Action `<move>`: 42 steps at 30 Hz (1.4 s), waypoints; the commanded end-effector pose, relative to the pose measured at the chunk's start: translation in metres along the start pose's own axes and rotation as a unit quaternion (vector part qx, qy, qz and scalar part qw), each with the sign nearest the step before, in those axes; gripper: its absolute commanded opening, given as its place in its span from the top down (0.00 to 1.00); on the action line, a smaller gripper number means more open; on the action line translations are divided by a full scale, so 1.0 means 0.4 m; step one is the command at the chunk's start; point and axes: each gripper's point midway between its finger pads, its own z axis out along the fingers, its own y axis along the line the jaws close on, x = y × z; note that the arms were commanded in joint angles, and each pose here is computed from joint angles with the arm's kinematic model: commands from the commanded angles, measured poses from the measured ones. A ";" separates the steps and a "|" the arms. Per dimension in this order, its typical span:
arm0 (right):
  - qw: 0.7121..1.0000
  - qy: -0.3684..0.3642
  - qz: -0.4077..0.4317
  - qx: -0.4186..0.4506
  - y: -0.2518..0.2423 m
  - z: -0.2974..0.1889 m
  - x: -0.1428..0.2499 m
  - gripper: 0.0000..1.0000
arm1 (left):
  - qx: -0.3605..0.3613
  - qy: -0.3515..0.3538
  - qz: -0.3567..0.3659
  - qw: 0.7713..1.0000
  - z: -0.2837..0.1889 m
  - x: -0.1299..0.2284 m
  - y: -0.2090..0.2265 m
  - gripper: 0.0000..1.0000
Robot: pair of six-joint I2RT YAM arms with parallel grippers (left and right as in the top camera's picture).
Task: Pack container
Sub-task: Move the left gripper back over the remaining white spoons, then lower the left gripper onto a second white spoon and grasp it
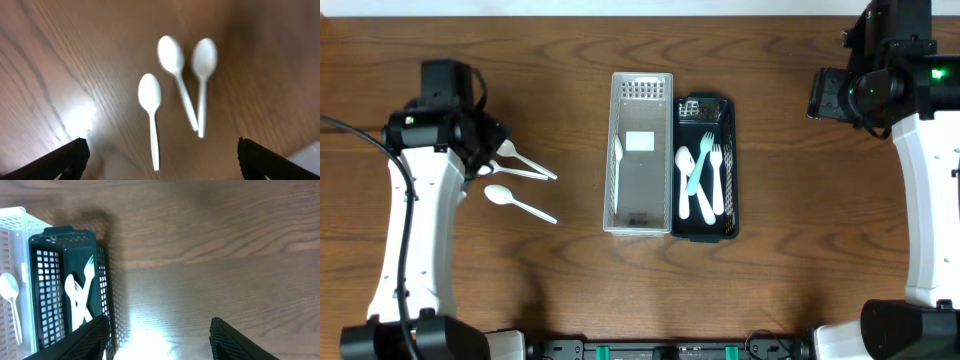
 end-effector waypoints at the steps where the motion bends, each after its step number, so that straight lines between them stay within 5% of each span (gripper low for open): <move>1: 1.000 -0.001 -0.005 0.004 -0.007 0.000 -0.004 0.33 | -0.013 0.051 -0.026 0.998 0.077 0.063 0.031 0.03; 8: 1.000 -0.001 -0.005 0.004 -0.007 0.000 -0.003 0.33 | -0.015 0.088 -0.025 0.996 0.202 0.151 0.061 0.05; 28: 1.000 0.001 -0.005 0.005 -0.007 0.000 -0.001 0.33 | -0.061 0.124 -0.017 0.990 0.353 0.202 0.077 0.08; 34: 1.000 0.001 -0.005 0.005 -0.007 0.000 -0.001 0.33 | -0.066 0.128 -0.016 0.989 0.364 0.208 0.081 0.22; 42: 1.000 0.003 -0.006 0.005 -0.008 0.000 0.002 0.33 | -0.090 0.145 -0.012 0.985 0.396 0.232 0.101 0.22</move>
